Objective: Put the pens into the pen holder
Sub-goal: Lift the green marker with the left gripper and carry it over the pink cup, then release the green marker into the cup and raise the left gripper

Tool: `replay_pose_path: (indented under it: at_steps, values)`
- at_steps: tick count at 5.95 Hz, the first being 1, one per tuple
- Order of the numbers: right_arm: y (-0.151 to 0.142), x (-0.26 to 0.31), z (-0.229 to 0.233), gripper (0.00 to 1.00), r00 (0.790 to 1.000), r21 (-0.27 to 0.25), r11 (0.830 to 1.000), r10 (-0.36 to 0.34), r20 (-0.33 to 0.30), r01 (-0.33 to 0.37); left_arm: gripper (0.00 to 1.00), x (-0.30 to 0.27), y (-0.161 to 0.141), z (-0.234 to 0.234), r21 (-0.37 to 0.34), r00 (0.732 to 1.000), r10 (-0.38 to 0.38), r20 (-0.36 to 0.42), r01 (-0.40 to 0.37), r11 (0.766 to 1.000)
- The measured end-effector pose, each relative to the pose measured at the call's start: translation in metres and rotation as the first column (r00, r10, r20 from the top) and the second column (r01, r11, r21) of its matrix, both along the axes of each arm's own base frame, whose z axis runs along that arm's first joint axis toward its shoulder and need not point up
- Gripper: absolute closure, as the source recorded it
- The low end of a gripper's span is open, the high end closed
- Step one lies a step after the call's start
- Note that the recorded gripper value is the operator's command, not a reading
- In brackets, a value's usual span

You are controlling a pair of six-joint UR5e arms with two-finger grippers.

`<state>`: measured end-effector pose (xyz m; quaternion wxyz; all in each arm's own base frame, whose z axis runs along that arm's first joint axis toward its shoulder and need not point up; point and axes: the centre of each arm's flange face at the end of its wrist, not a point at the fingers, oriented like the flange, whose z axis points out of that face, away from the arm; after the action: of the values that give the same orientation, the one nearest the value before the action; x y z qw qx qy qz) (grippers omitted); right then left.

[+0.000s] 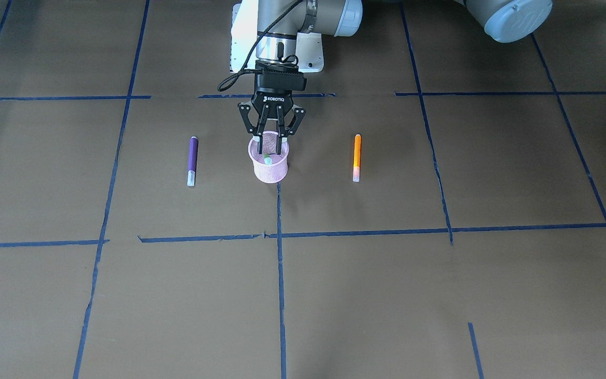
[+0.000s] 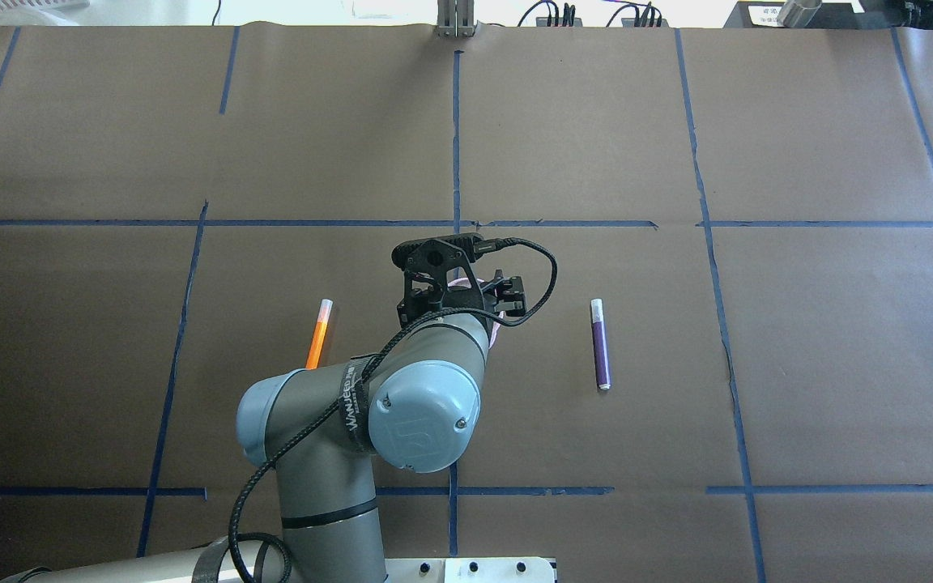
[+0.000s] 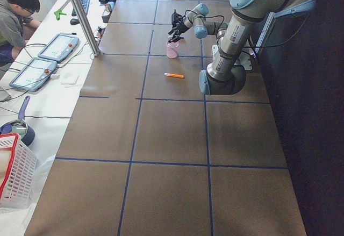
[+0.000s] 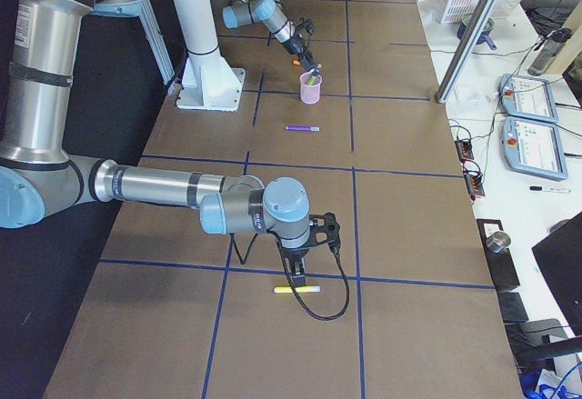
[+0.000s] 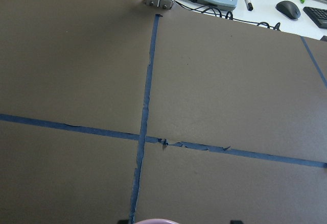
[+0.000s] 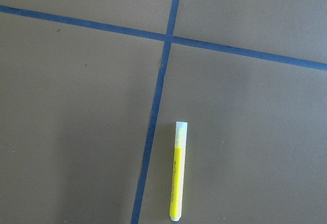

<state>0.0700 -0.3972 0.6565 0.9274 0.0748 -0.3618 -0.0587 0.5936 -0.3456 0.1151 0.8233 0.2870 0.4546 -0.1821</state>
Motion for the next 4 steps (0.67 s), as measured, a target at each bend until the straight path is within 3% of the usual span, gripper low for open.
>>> replay_pose_path:
  at_steps: [2,4]
  values:
    - [0.000,0.000,-0.001,0.00,1.000,-0.004,1.000,0.004,0.005,-0.004,0.00,-0.034,-0.011,-0.008,-0.089,0.991,0.135,0.017,-0.133,0.987]
    - [0.001,-0.005,-0.005,0.00,0.997,-0.017,1.000,0.009,0.070,-0.008,0.00,-0.083,-0.049,0.005,-0.239,0.947,0.307,0.095,-0.277,0.931]
